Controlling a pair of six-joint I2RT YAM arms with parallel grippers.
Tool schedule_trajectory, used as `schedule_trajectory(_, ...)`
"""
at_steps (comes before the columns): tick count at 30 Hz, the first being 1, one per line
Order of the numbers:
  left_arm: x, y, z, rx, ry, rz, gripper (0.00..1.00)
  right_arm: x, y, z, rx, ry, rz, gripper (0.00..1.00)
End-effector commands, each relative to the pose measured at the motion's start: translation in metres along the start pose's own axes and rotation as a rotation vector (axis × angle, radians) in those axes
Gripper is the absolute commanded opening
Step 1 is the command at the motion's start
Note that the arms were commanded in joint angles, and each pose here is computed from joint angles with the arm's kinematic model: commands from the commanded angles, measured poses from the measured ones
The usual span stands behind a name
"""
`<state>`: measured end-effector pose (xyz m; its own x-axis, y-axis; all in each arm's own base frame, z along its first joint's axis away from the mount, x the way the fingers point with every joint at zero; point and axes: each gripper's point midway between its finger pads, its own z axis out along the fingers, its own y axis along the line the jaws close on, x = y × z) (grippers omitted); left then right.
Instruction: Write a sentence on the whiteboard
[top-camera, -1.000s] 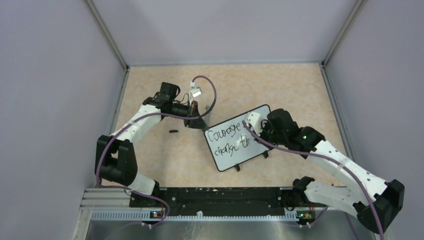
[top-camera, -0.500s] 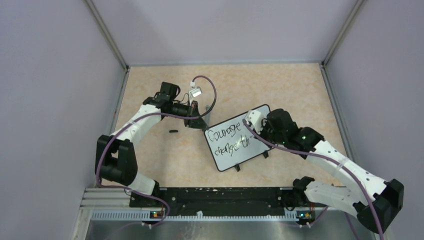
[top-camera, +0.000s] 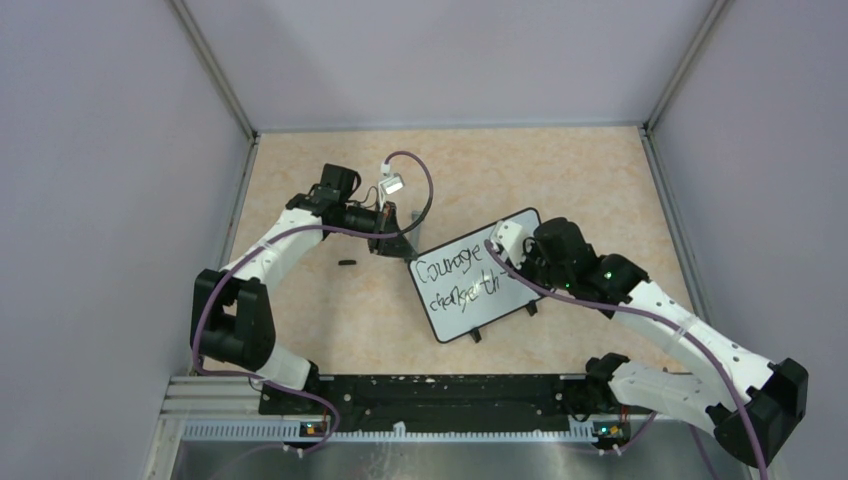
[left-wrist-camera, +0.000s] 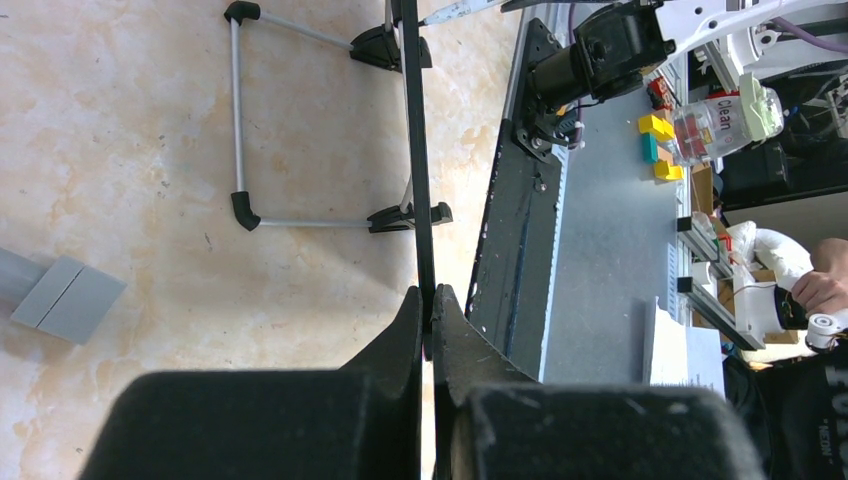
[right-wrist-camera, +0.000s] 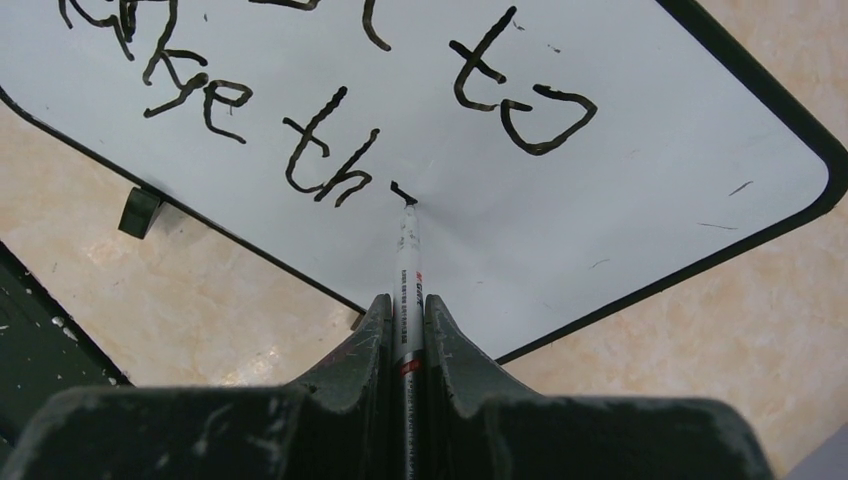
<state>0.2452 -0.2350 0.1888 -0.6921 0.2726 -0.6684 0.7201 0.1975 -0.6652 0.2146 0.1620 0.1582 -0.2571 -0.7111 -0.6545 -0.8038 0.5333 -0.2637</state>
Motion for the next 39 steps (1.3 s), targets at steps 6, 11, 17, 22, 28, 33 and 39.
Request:
schedule_trajectory(6,0.002,0.008,0.004,-0.027,0.021,0.014,0.00,0.011,0.015,0.008,-0.101,0.031,-0.075,0.00)
schedule_trajectory(11,0.002,0.008,0.004,-0.027,0.020,0.017,0.00,0.019,0.013,0.010,-0.095,0.068,-0.096,0.00)
schedule_trajectory(17,0.001,0.007,0.004,-0.026,0.019,0.019,0.00,-0.002,-0.002,-0.007,-0.021,-0.002,-0.079,0.00)
schedule_trajectory(22,0.001,0.007,0.004,-0.023,0.019,0.017,0.00,-0.027,-0.005,-0.025,-0.008,-0.103,-0.052,0.00)
schedule_trajectory(28,0.001,0.006,0.003,-0.024,0.017,0.021,0.00,-0.035,-0.011,-0.025,0.023,-0.134,-0.038,0.00)
schedule_trajectory(33,0.001,0.005,0.003,-0.024,0.016,0.023,0.00,-0.034,-0.015,-0.017,0.042,-0.122,-0.031,0.00)
schedule_trajectory(39,0.002,0.006,0.003,-0.026,0.018,0.023,0.00,-0.028,-0.015,-0.007,0.047,-0.097,-0.032,0.00)
